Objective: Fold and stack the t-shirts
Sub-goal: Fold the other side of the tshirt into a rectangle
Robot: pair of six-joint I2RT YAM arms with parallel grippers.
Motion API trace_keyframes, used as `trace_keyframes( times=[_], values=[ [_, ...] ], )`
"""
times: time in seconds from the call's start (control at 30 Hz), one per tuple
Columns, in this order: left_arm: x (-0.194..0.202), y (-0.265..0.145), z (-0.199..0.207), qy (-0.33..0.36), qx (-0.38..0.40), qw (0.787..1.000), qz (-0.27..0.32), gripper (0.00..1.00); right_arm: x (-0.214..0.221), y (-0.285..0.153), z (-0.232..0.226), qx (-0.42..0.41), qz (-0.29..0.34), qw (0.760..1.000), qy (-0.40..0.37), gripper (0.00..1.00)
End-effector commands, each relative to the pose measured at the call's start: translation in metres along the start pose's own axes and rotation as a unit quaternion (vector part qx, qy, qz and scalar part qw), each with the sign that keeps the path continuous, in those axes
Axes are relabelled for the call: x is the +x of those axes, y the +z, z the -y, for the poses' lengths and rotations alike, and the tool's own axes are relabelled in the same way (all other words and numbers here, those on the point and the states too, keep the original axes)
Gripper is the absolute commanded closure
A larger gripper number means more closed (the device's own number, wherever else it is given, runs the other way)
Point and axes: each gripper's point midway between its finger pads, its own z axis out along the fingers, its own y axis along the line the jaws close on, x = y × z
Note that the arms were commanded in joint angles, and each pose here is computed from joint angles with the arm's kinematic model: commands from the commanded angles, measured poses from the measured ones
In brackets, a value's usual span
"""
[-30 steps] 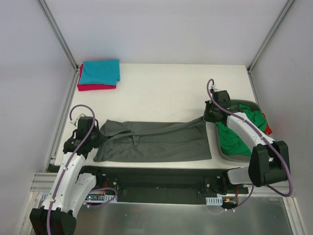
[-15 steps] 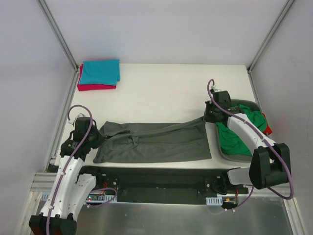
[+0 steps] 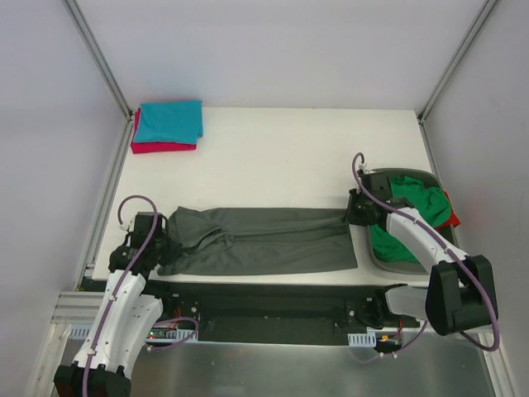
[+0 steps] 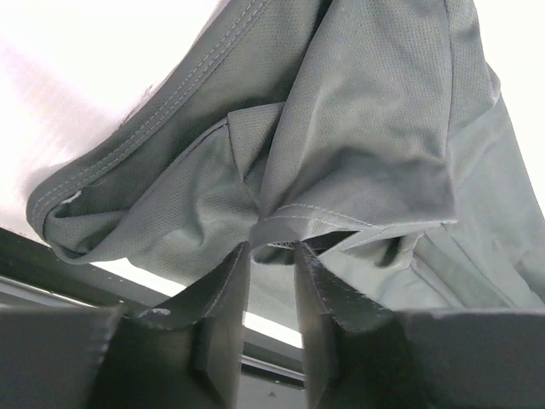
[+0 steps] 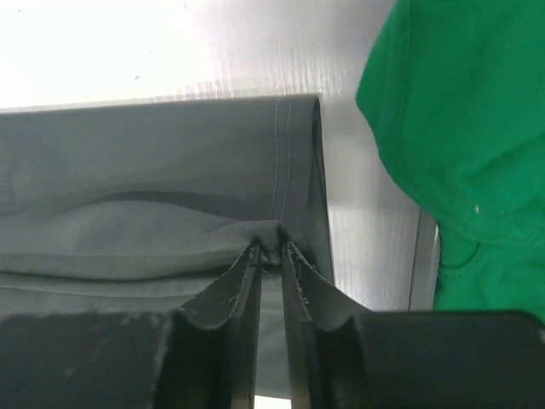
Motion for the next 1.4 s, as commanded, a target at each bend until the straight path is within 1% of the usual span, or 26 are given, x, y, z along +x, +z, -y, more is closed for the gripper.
trace_keyframes(
  times=[0.0,0.03,0.1,0.17,0.2,0.27,0.3,0.33,0.37,0.47,0.5,0.6,0.67,0.8,0.93,1.07,1.23,1.3,1.37],
  values=[
    [-0.002,0.0,-0.005,-0.03,-0.005,0.999,0.014,0.58,0.001,-0.012,-0.001,-0.006,0.022,1.0,0.015,0.74],
    [-0.002,-0.002,-0.004,-0.03,-0.001,0.999,0.016,0.49,0.002,-0.015,0.0,-0.008,0.025,1.0,0.013,0.65],
    [-0.006,-0.007,0.001,-0.031,0.012,0.999,0.024,0.42,0.0,-0.022,-0.005,-0.023,0.038,0.999,0.006,0.59],
    [-0.01,-0.013,0.007,-0.026,0.027,0.999,0.032,0.35,-0.004,-0.034,-0.017,-0.06,0.054,0.997,-0.006,0.46],
    [-0.011,-0.017,0.011,-0.023,0.033,0.999,0.033,0.29,-0.006,-0.04,-0.024,-0.079,0.063,0.995,-0.012,0.4],
    [-0.013,-0.024,0.02,-0.019,0.051,0.998,0.031,0.08,-0.01,-0.055,-0.04,-0.124,0.084,0.988,-0.026,0.27],
    [-0.014,-0.026,0.023,-0.017,0.054,0.998,0.033,0.01,-0.01,-0.06,-0.048,-0.145,0.088,0.985,-0.034,0.17],
    [-0.017,-0.029,0.026,-0.016,0.058,0.998,0.035,0.01,-0.009,-0.064,-0.056,-0.165,0.088,0.981,-0.041,0.07],
    [-0.02,-0.031,0.03,-0.011,0.061,0.997,0.037,0.01,-0.008,-0.067,-0.063,-0.183,0.088,0.978,-0.048,0.04],
    [-0.025,-0.04,0.052,0.019,0.091,0.995,0.026,0.01,0.001,-0.066,-0.084,-0.22,0.075,0.97,-0.071,0.04],
    [-0.027,-0.045,0.065,0.031,0.113,0.993,0.022,0.01,0.004,-0.064,-0.093,-0.227,0.067,0.968,-0.079,0.04],
    [-0.025,-0.044,0.094,0.068,0.152,0.986,-0.008,0.01,0.01,-0.05,-0.106,-0.229,0.046,0.968,-0.092,0.04],
    [-0.019,-0.036,0.108,0.095,0.159,0.982,-0.028,0.01,0.015,-0.037,-0.109,-0.218,0.025,0.971,-0.094,0.04],
    [0.009,-0.01,0.13,0.165,0.158,0.97,-0.083,0.01,0.026,-0.012,-0.104,-0.184,-0.015,0.979,-0.09,0.04],
    [0.022,0.017,0.128,0.191,0.117,0.968,-0.111,0.01,0.035,0.0,-0.094,-0.158,-0.031,0.984,-0.073,0.04],
    [0.038,0.029,0.116,0.208,0.098,0.962,-0.146,0.01,0.046,0.008,-0.086,-0.144,-0.039,0.987,-0.066,0.04],
    [0.076,0.019,0.104,0.245,0.132,0.938,-0.206,0.01,0.058,0.016,-0.074,-0.121,-0.055,0.989,-0.066,0.04],
    [0.079,0.017,0.096,0.243,0.134,0.939,-0.203,0.01,0.06,0.016,-0.072,-0.119,-0.055,0.989,-0.067,0.04],
    [0.077,0.019,0.085,0.236,0.119,0.945,-0.19,0.01,0.06,0.014,-0.071,-0.119,-0.054,0.989,-0.072,0.04]
  ],
)
